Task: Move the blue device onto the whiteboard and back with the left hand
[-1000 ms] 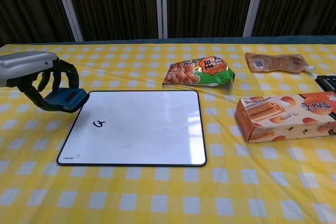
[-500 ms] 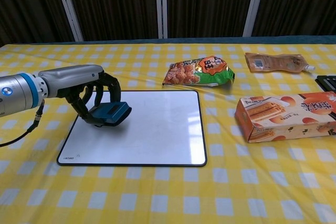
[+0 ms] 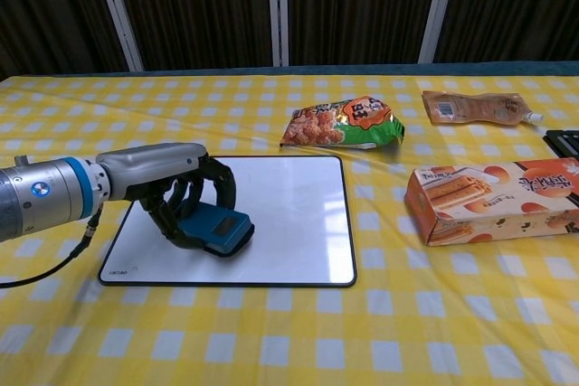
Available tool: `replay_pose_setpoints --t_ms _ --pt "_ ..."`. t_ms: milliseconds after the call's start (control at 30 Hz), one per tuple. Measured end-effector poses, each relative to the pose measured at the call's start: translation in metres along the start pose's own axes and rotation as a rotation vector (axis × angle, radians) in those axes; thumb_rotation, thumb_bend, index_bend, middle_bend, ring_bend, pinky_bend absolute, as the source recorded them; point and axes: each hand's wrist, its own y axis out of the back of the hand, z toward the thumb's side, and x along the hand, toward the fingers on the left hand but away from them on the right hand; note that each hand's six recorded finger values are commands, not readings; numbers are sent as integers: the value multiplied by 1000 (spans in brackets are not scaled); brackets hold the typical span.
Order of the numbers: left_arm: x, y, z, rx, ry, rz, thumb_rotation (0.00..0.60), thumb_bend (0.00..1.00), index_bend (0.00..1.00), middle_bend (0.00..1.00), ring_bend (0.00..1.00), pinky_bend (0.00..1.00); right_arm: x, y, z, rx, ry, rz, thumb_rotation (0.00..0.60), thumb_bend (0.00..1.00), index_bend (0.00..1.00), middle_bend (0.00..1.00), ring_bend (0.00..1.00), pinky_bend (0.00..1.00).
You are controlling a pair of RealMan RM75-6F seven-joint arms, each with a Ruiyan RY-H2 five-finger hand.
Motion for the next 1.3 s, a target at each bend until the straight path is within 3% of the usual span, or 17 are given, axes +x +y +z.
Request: replay_pose_setpoints --t_ms 133,267,667,867,1067,1300 --pt "0 -9 19 -18 -50 -22 600 266 493 390 503 602 0 -1 0 3 0 0 600 0 0 0 0 0" --pt "1 -8 15 -16 -37 -20 600 266 494 390 503 602 0 0 -1 2 -2 -1 600 0 0 0 0 0" --pt "3 5 -33 -23 79 7 600 266 496 390 503 602 0 0 0 3 -1 -4 600 0 0 0 0 0" --pt "0 12 -52 -76 113 24 600 266 496 390 503 602 0 0 1 4 0 -2 600 0 0 0 0 0" --pt "-1 9 -41 -79 79 6 600 266 497 390 503 602 0 -1 1 5 0 0 600 0 0 0 0 0" --pt "2 -3 -5 -66 -7 -38 600 267 497 390 503 602 0 -1 0 4 -3 0 600 0 0 0 0 0"
